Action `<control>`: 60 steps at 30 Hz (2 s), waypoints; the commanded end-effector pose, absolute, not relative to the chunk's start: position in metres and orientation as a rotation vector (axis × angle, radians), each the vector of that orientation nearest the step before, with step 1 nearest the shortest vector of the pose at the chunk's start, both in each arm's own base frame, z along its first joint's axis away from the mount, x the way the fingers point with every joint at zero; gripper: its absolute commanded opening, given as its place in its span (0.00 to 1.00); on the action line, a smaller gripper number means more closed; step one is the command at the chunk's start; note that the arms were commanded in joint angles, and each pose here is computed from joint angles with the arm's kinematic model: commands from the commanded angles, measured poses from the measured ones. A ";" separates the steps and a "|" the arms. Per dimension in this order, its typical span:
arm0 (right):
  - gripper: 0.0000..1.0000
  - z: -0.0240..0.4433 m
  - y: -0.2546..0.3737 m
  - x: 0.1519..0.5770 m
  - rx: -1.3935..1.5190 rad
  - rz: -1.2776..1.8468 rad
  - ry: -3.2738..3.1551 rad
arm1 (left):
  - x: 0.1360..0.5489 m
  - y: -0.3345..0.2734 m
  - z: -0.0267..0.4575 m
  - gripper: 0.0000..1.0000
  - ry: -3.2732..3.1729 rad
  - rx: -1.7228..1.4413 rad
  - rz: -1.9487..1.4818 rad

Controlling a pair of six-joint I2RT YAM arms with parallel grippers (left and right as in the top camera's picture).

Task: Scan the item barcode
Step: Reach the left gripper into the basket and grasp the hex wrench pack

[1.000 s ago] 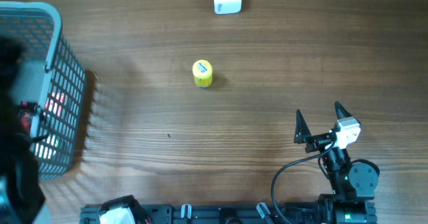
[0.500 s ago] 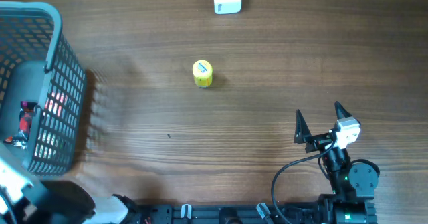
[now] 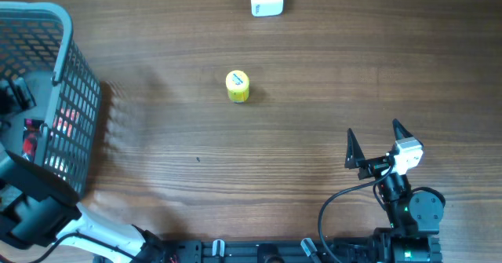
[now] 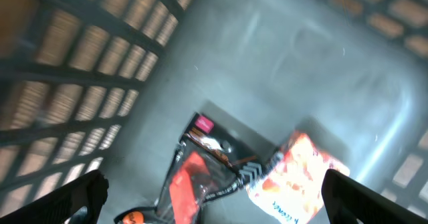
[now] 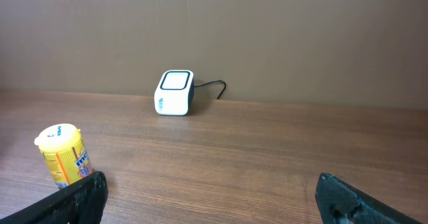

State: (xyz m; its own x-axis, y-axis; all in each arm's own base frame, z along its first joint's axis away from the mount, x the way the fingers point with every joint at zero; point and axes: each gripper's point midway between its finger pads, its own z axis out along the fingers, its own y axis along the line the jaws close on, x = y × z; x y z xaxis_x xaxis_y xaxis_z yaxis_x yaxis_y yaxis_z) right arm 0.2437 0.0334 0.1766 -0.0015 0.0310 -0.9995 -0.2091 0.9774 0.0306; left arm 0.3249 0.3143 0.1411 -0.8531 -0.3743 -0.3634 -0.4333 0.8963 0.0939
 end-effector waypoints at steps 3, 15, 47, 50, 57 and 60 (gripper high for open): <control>1.00 0.178 0.037 0.243 -0.158 0.198 1.555 | 0.319 0.290 0.134 1.00 2.797 -0.335 0.078; 1.00 0.178 0.036 0.243 -0.158 0.198 1.555 | 0.291 0.265 0.118 1.00 2.886 -0.287 -0.107; 1.00 0.178 0.036 0.243 -0.158 0.198 1.555 | 0.281 0.311 0.069 1.00 2.969 -0.117 0.092; 1.00 0.178 0.036 0.243 -0.158 0.198 1.555 | 0.281 0.304 0.051 1.00 3.025 -0.069 0.089; 1.00 0.178 0.036 0.243 -0.158 0.198 1.555 | 0.266 0.315 0.045 1.00 3.095 -0.033 0.157; 1.00 0.178 0.036 0.243 -0.158 0.198 1.555 | 0.261 0.318 0.045 1.00 3.099 -0.039 0.155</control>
